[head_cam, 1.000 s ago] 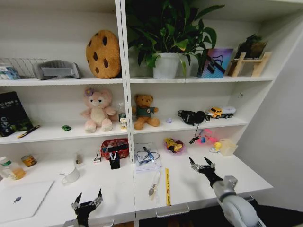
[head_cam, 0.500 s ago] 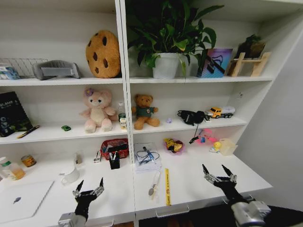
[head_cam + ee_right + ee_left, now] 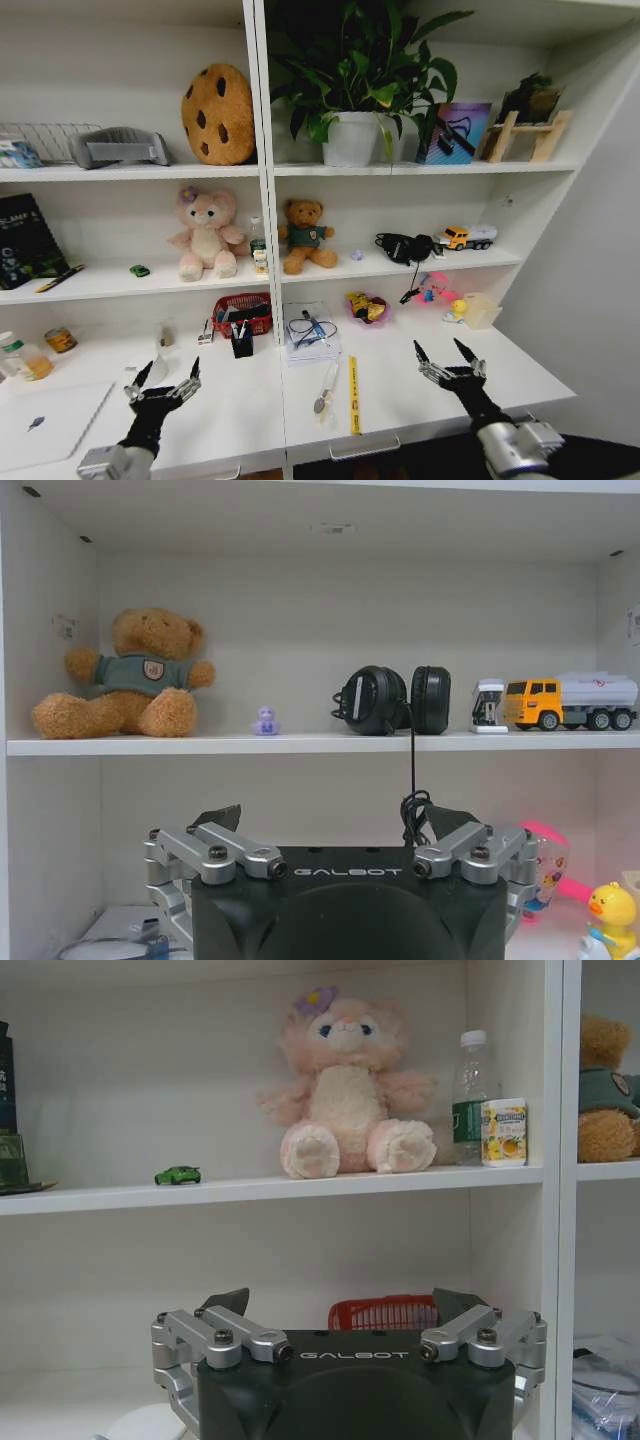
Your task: Organize the objects on the table.
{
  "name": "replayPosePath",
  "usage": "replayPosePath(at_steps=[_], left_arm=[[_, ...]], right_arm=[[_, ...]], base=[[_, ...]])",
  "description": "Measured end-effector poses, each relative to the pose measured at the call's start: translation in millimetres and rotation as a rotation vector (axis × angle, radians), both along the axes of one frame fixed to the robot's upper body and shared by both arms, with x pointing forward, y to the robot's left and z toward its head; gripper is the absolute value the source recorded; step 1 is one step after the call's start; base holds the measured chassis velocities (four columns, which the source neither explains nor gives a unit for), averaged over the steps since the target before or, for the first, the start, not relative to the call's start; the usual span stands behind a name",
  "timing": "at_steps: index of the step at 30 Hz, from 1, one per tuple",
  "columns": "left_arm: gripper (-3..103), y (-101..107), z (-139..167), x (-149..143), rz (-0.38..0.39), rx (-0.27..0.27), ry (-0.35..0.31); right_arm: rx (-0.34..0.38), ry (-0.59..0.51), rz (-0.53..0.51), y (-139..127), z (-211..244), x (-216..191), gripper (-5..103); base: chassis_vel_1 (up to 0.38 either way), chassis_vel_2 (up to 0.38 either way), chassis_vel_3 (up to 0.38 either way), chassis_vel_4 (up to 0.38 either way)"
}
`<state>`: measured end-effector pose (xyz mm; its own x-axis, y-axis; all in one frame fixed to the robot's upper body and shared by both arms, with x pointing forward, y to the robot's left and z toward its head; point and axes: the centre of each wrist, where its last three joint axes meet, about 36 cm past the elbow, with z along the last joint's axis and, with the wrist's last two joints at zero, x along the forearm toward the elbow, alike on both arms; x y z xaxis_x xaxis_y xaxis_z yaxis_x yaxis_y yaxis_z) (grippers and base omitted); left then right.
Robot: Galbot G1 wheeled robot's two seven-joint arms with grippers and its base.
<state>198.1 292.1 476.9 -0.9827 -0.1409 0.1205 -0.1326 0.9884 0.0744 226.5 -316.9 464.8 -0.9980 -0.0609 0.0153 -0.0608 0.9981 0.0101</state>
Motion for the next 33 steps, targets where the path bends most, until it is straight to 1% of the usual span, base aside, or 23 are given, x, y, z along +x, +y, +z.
replayPosePath(at_steps=[5,12,14,16,19,25,33], left_arm=[[100,0,1,-3,0.012,0.008,0.007],[100,0,0,-2,0.012,0.005,0.009],[100,-2,-5,-3,0.026,-0.031,0.039],[100,-4,-12,-3,0.038,-0.056,0.062],[100,-3,-21,-3,0.045,-0.066,0.082],[100,1,-31,-1,0.051,-0.064,0.095],[100,2,-32,-1,0.052,-0.063,0.096]], right_arm=[[0.001,-0.001,0.002,1,1,0,100],[0.004,-0.002,0.002,2,1,0,100],[0.014,0.005,-0.002,3,-3,0,100],[0.017,0.015,-0.006,3,-7,-1,100],[0.013,0.022,-0.011,2,-13,-1,100],[0.001,0.030,-0.011,-3,-18,1,100],[0.001,0.042,-0.011,-4,-20,1,100]], base=[[0.000,0.000,0.000,0.000],[0.000,0.000,0.000,0.000],[0.000,0.000,0.000,0.000],[0.000,0.000,0.000,0.000],[0.000,0.000,0.000,0.000],[0.000,0.000,0.000,0.000],[0.000,0.000,0.000,0.000]])
